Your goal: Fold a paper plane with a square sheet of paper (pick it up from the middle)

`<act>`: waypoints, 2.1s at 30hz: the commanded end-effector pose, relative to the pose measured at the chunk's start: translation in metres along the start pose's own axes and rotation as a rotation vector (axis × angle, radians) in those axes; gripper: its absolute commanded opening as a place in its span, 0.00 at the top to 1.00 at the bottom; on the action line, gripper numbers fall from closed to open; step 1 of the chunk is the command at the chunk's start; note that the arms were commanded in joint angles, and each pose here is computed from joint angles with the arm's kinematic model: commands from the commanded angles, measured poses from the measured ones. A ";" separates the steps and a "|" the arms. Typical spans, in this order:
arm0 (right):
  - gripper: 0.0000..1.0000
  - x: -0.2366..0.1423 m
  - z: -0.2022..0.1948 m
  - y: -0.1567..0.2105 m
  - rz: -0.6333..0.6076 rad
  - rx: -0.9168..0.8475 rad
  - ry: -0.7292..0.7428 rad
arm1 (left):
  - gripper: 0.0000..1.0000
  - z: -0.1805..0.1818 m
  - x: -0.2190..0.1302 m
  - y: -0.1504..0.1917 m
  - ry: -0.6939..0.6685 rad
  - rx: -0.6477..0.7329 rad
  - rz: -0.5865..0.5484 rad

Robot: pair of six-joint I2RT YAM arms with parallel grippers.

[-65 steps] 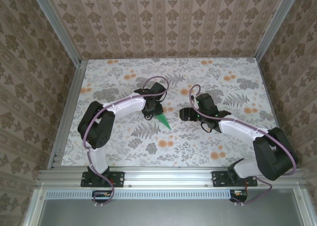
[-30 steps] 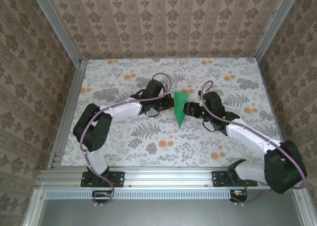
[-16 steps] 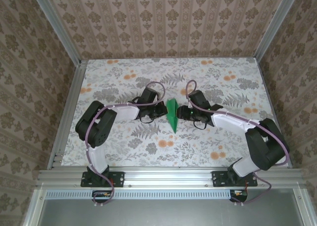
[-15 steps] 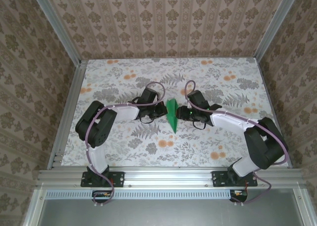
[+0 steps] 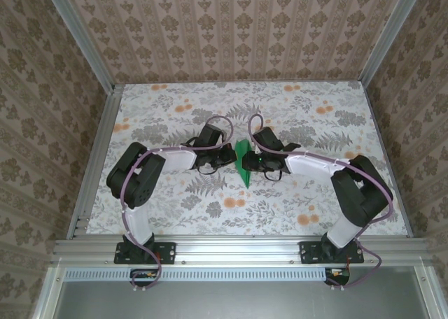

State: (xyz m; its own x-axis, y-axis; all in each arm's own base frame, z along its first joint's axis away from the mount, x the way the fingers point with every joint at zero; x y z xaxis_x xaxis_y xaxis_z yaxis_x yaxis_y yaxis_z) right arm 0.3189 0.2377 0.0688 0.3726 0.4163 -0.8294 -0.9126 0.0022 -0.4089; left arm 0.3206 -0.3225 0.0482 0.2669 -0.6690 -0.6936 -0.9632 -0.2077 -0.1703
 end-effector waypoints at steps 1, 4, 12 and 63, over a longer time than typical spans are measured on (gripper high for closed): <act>0.67 0.004 0.002 0.008 0.058 -0.026 0.019 | 1.00 0.007 0.003 0.000 -0.002 -0.023 0.011; 0.67 0.008 0.001 0.010 0.072 -0.033 0.040 | 1.00 0.007 0.003 0.001 -0.004 -0.024 0.012; 0.67 0.018 -0.002 0.010 0.097 -0.040 0.080 | 1.00 0.008 0.004 0.001 -0.004 -0.025 0.018; 0.97 0.025 -0.019 -0.021 0.066 -0.173 0.408 | 0.02 0.094 -0.135 -0.027 -0.546 -0.011 -0.281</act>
State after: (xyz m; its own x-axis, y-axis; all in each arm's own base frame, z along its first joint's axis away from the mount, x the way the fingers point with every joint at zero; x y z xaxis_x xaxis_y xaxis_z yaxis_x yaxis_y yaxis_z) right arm 0.3417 0.2317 0.0320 0.3431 0.0425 -0.9383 -0.9253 -0.1565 -0.3455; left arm 0.3124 -0.1791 0.0796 0.4476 -0.1875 -0.8743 -0.8649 -0.3390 -0.3701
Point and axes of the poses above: each hand's point on the last joint's axis, 136 mm out from that joint toward the fingers, its own x axis out along the fingers, its own z axis along the line the jaws close on, y = z × x, the point moved 1 cm from there along -x, back along the fingers, and after that the axes turned 5 degrees about -x, right-handed, at the moved point
